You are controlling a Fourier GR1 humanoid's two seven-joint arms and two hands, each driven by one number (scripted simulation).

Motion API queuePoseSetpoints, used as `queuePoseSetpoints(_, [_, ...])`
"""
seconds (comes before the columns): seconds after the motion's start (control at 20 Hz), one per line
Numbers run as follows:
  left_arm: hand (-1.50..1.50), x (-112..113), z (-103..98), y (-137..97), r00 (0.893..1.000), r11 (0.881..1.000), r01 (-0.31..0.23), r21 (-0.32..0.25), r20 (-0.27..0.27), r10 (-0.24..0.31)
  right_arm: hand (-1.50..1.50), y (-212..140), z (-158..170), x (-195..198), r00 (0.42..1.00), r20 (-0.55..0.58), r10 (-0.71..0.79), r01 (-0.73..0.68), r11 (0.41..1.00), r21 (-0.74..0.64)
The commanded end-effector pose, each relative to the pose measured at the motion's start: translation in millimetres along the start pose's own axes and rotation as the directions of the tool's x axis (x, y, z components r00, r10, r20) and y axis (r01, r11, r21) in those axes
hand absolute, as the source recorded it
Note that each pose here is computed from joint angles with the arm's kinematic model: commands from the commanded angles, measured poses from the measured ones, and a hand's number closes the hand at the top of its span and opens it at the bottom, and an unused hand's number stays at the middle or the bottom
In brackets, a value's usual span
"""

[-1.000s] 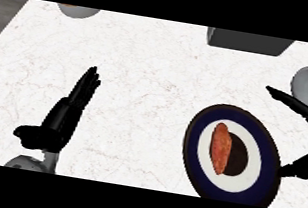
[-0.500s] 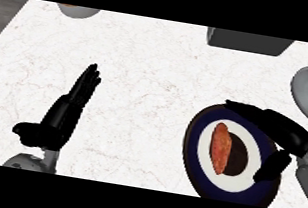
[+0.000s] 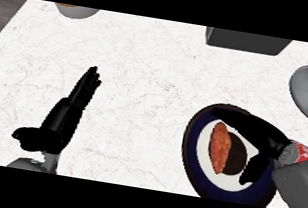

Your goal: Pick the sweet potato from the plate and place it in the pan

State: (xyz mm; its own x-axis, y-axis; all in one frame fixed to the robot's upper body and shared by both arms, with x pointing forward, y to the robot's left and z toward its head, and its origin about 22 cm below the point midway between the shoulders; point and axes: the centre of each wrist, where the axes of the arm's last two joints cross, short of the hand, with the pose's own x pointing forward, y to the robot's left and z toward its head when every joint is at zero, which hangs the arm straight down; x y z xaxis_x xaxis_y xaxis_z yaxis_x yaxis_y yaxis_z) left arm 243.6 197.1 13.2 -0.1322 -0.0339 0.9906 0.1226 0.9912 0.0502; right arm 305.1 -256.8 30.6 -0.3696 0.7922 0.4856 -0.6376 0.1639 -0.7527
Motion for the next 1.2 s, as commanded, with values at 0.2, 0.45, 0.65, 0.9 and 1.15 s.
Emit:
queuePoseSetpoints(0.2, [0.00,8,7,1,1.000,1.000,0.006,0.008,-0.001,-0.006,-1.50,7,8,-17,0.999,-0.036,-0.026,0.026,0.999,-0.022])
queuePoseSetpoints(0.45, [0.00,-10,4,14,1.000,1.000,-0.009,0.003,0.007,0.009,-1.50,26,-9,-12,0.998,-0.017,-0.056,0.056,0.998,-0.023])
queuePoseSetpoints(0.65, [0.00,-13,0,2,1.000,1.000,0.004,0.002,-0.004,-0.004,-1.50,35,-20,-11,0.999,-0.036,-0.038,0.038,0.999,-0.006])
queuePoseSetpoints(0.9, [0.00,13,-8,13,1.000,1.000,0.021,-0.002,0.004,-0.021,-1.50,44,-46,-7,0.995,-0.083,-0.048,0.050,0.998,0.025])
queuePoseSetpoints(1.15, [0.00,-11,-15,-7,1.000,1.000,-0.005,0.001,0.015,0.005,1.50,47,-57,-24,0.995,0.001,0.104,-0.103,0.988,0.116])
